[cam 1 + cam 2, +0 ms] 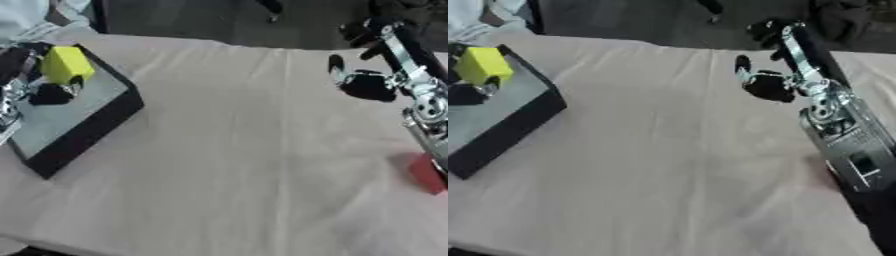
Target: Pick up the objects with one hand, pass them to the other hand, and then place them into the box on the other side of the table.
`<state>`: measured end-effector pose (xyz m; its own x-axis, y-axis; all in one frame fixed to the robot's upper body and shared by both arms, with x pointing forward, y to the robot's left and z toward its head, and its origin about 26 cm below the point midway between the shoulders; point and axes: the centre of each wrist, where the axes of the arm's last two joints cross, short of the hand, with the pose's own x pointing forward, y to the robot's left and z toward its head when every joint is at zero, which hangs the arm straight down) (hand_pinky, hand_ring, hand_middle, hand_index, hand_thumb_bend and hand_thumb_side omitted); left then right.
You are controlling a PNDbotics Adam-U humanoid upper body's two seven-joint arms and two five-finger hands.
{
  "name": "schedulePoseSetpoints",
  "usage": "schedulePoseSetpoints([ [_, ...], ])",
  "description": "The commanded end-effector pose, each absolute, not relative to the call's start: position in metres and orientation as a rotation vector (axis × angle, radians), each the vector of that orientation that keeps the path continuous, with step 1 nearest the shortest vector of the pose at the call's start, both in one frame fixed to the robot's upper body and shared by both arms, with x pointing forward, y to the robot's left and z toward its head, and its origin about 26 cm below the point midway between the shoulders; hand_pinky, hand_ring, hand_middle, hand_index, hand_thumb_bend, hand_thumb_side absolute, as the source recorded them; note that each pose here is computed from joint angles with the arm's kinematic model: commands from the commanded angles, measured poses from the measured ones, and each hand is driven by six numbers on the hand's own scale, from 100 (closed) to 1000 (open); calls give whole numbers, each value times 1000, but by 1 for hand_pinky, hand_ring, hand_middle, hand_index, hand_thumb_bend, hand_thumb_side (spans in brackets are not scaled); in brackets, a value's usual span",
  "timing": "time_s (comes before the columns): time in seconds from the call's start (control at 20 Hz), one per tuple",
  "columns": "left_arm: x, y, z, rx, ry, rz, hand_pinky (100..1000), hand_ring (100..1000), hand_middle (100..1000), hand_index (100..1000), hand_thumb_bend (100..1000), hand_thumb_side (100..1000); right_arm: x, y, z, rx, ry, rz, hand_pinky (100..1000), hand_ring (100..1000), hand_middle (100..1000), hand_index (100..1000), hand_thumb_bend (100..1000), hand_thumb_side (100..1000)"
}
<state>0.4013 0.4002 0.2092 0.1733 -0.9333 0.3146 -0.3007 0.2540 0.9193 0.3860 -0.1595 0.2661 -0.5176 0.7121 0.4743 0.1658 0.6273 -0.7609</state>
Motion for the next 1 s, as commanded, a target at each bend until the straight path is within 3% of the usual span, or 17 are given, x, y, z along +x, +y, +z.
schedulePoseSetpoints([
  [0.05, 402, 415, 222, 1316, -1314, -689, 853, 908, 711, 855, 212, 241, 383, -165, 278, -715, -2058, 827, 664, 735, 687, 765, 156, 100],
  [0.2, 404, 420, 220, 1335, -1272, -686, 878, 936, 740, 887, 278, 455, 383, -166, 278, -715, -2055, 827, 664, 732, 687, 765, 156, 100],
  [0.35, 404, 423, 220, 1363, -1244, -682, 899, 950, 757, 909, 392, 541, 383, -167, 278, -717, -2055, 826, 664, 728, 686, 764, 151, 100],
  [0.6, 405, 424, 221, 1403, -1233, -675, 907, 956, 759, 910, 488, 595, 383, -168, 278, -718, -2052, 826, 664, 725, 686, 765, 150, 100],
  [0.75, 404, 424, 223, 1412, -1245, -669, 908, 957, 759, 910, 548, 564, 383, -168, 277, -721, -2051, 826, 665, 724, 687, 765, 149, 100],
  [0.85, 404, 423, 223, 1416, -1254, -671, 905, 953, 753, 900, 518, 538, 383, -168, 277, -721, -2050, 827, 664, 723, 687, 765, 146, 100],
  [1.0, 404, 417, 225, 1400, -1292, -656, 906, 955, 747, 878, 315, 463, 383, -170, 277, -725, -2050, 821, 664, 722, 686, 764, 144, 100],
])
